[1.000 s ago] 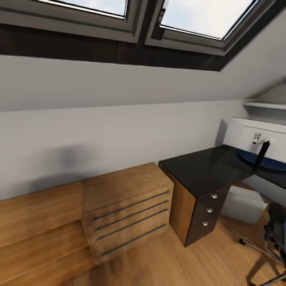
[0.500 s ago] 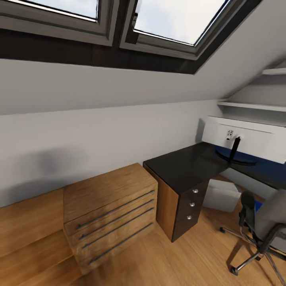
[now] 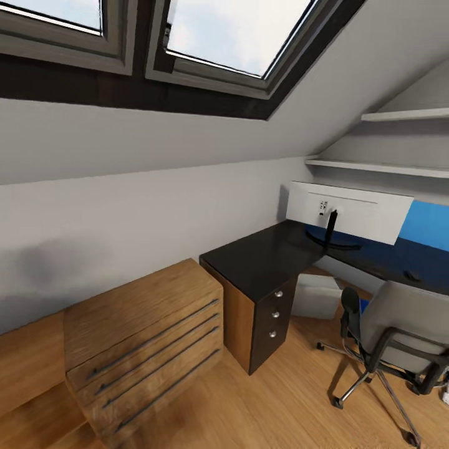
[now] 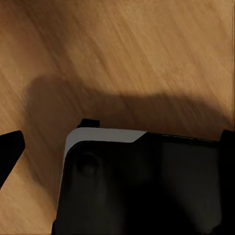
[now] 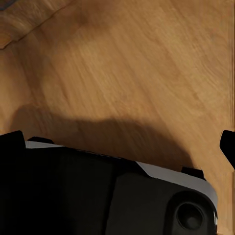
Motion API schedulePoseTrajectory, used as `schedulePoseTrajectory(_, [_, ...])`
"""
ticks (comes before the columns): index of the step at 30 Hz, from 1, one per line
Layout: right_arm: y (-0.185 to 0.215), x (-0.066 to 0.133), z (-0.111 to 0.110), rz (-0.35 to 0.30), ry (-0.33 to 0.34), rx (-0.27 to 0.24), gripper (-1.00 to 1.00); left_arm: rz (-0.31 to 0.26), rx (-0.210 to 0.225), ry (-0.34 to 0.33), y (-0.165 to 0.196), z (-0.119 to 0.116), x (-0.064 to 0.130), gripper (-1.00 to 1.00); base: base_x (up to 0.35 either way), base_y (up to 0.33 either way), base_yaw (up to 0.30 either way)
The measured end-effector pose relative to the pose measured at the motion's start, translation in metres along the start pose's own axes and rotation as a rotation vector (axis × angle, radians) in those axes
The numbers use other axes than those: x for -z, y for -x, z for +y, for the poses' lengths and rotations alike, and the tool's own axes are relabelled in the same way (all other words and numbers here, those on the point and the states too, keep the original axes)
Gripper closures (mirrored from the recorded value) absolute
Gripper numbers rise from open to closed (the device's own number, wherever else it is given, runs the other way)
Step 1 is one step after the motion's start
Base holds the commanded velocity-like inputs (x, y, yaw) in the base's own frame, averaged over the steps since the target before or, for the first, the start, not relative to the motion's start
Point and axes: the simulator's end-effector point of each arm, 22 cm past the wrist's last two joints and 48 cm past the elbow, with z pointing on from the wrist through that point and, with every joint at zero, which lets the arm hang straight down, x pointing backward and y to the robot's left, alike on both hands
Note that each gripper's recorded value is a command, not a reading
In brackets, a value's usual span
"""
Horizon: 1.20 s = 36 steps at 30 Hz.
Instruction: In the bedroom, organize the workspace by keeping the computer under the desk, ensuring the monitor is on the desk, placing the keyboard on the desk next to the monitor, placing the mouse on the desk next to the keyboard, moving the folder from the swivel chair onto the desk next to the mouse, stacking the notebook on top of the folder with the pen on top of the notebook, and positioning the swivel chair next to the desk.
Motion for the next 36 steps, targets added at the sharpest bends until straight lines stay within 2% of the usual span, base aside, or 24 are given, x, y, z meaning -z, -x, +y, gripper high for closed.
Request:
schedulePoseTrajectory(4, [0.011, 0.001, -0.002, -0.025, -0.001, 0.011, -1.00, -0.075, 0.059, 0.020, 0.016, 0.010, 0.003, -1.00, 0.000, 0.000, -0.299])
schedulePoseTrajectory(6, [0.013, 0.001, -0.003, -0.034, -0.001, 0.014, -1.00, -0.085, 0.065, 0.021, 0.018, 0.012, 0.004, -1.00, 0.000, 0.000, -0.300])
schedulePoseTrajectory(17, [0.019, 0.002, -0.006, -0.063, -0.021, 0.021, -1.00, -0.101, 0.065, 0.018, 0.022, 0.011, 0.004, -1.00, 0.000, 0.000, -0.246])
schedulePoseTrajectory(20, [0.019, 0.002, -0.013, -0.064, -0.058, 0.019, -1.00, -0.109, 0.065, 0.019, 0.023, 0.011, 0.004, -1.00, 0.000, 0.000, -0.062])
schedulePoseTrajectory(22, [0.018, 0.003, -0.029, -0.065, -0.141, 0.014, -1.00, -0.117, 0.065, 0.021, 0.024, 0.012, 0.005, -1.00, 0.000, 0.000, -0.014])
schedulePoseTrajectory(25, [0.018, 0.004, -0.037, -0.065, -0.179, 0.013, -1.00, -0.117, 0.066, 0.024, 0.020, 0.013, 0.005, -1.00, 0.000, 0.000, -0.003])
schedulePoseTrajectory(36, [0.020, 0.004, -0.038, -0.068, -0.187, 0.015, -1.00, -0.133, 0.066, 0.026, 0.021, 0.015, 0.006, -1.00, 0.000, 0.000, 0.000])
